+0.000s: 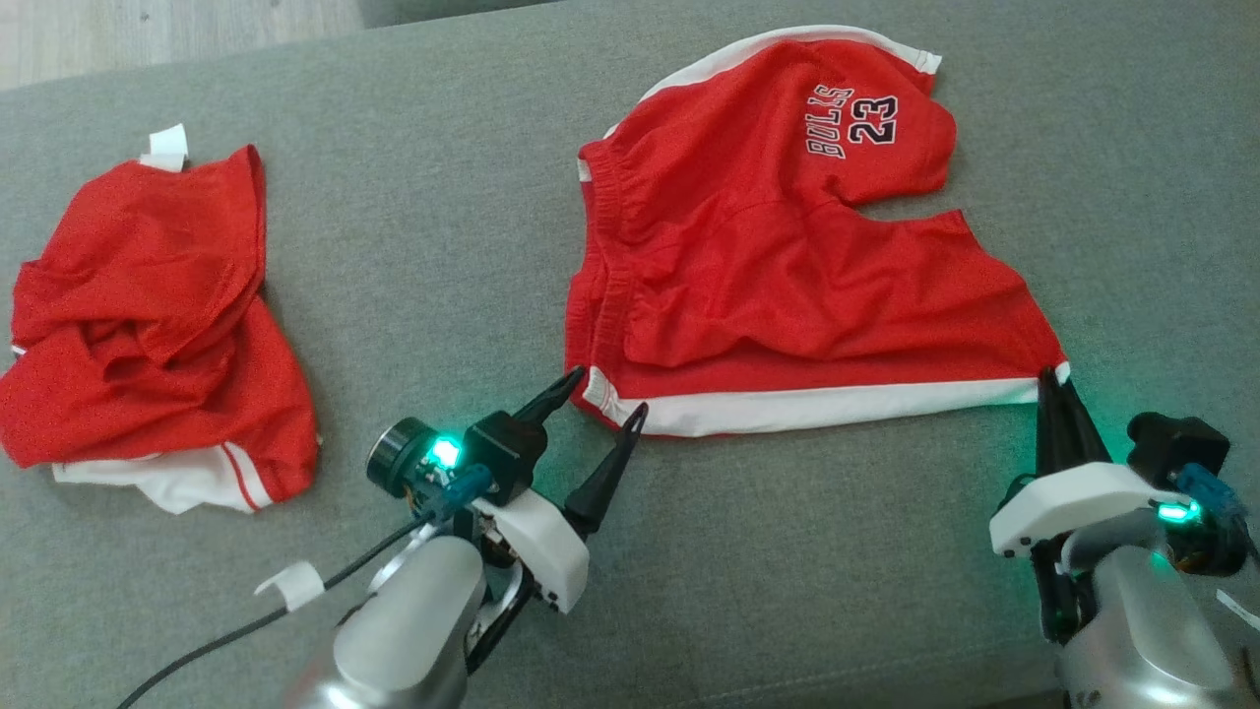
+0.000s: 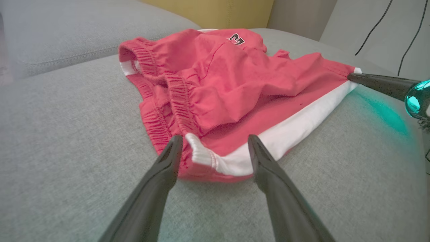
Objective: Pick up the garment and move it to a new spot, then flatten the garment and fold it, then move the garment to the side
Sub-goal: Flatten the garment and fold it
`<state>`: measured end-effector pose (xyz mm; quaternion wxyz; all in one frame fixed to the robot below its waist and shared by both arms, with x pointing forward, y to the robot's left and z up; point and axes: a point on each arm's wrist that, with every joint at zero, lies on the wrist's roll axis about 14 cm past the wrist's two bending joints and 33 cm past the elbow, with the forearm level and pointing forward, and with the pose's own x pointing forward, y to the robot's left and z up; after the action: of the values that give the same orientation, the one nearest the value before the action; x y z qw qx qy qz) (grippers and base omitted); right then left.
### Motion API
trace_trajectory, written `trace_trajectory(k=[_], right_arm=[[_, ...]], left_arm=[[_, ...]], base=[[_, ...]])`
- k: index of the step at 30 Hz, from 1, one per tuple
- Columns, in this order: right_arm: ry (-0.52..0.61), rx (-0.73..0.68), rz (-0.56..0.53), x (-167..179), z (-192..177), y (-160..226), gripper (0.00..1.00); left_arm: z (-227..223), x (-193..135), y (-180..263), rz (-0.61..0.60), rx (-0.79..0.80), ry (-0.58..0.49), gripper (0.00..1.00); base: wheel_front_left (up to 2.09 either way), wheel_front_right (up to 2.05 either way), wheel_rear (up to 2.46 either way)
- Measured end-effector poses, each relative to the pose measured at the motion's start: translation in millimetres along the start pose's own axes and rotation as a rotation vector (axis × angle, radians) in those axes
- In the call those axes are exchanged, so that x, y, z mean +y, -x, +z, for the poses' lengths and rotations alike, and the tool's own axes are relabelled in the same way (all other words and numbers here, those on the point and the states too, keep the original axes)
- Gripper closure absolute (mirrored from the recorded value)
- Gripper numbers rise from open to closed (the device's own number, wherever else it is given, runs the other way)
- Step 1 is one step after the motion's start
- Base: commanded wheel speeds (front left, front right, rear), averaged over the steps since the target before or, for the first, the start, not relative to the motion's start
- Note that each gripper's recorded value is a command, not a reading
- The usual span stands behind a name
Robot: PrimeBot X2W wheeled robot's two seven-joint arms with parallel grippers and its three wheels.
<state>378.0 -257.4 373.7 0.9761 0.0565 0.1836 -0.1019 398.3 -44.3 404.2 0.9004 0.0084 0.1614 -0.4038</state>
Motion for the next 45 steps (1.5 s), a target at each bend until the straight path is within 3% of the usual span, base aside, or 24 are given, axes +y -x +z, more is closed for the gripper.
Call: trace_trajectory(k=[10,11,12,13,20,28,32,37,45], right_arm=[[-0.007,0.012,-0.005,-2,-4,1,1.00],[-0.008,0.012,-0.005,-2,-4,2,1.00],[-0.009,0.013,-0.006,-2,-5,2,1.00],[-0.009,0.014,-0.005,-2,-5,2,1.00],[-0.009,-0.015,0.008,3,4,0,1.00],[-0.010,-0.172,0.070,24,55,-4,1.00],[-0.015,-0.305,0.129,43,105,-3,1.00],[0.021,-0.451,0.228,79,177,4,1.00],[0.071,-0.706,0.312,98,297,53,1.00]], left_arm=[[-12,-3,-5,-0.027,0.055,-0.003,0.00],[-11,-3,-5,-0.029,0.055,-0.003,0.51],[-10,-3,-6,-0.031,0.048,-0.007,0.86],[-7,-2,-6,-0.030,0.034,-0.009,1.00],[11,2,-2,-0.003,-0.055,-0.016,1.00],[50,10,8,0.045,-0.184,-0.043,1.00],[81,21,20,0.084,-0.274,-0.052,1.00],[145,38,33,0.123,-0.421,-0.141,1.00],[246,43,69,0.171,-0.616,-0.255,1.00]], base=[[0.00,0.00,0.00],[0.00,0.00,0.00],[0.00,0.00,0.00],[0.00,0.00,0.00],[0.00,0.00,0.00],[0.00,0.00,0.00],[0.00,0.00,0.00],[0.00,0.00,0.00],[0.00,0.00,0.00]])
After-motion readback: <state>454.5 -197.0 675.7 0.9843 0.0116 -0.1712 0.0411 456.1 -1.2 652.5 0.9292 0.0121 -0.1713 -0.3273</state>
